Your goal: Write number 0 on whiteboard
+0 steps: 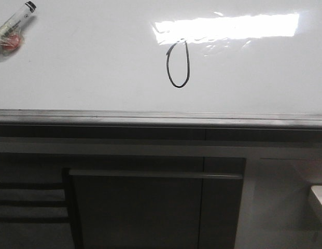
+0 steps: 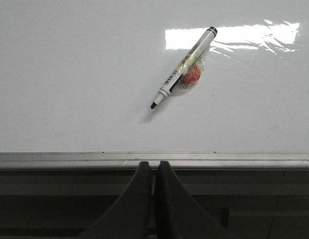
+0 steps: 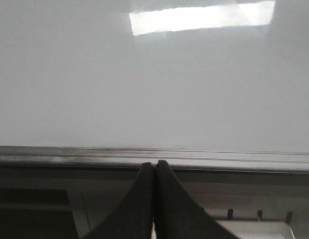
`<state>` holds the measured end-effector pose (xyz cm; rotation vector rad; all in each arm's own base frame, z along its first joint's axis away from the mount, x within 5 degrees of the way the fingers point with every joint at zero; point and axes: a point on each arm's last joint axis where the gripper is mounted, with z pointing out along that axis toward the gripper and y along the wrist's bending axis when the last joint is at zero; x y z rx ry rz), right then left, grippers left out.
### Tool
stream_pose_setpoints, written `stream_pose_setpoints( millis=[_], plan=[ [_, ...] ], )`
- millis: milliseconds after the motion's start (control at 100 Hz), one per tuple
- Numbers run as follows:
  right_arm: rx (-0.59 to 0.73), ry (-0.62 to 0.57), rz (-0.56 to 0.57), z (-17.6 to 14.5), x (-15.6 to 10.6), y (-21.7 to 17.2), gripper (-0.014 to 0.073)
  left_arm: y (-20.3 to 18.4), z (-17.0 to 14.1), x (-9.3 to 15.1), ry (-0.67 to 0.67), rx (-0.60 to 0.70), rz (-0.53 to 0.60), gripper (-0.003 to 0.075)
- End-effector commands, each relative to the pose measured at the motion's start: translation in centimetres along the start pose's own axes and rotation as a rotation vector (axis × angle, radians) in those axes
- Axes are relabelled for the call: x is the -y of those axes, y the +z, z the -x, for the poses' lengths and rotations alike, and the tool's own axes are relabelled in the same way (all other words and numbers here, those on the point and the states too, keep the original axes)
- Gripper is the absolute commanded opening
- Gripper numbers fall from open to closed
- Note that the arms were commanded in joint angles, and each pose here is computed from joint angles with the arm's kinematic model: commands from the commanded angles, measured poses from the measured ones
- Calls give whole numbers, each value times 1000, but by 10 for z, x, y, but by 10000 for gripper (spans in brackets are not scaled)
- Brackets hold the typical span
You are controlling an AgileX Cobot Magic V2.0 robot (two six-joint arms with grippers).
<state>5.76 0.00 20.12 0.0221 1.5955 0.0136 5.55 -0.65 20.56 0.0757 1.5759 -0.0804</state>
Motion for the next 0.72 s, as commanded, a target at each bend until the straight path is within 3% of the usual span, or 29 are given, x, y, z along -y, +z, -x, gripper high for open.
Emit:
stream_pose_setpoints(
  millis=[0, 710],
  plan=[
    [113, 30, -14, 7, 1, -2, -73, -1, -1, -1, -13, 63, 9, -20],
    [113, 25, -13, 6, 1, -3, -73, -1, -1, -1, -13, 63, 9, -20]
  ],
)
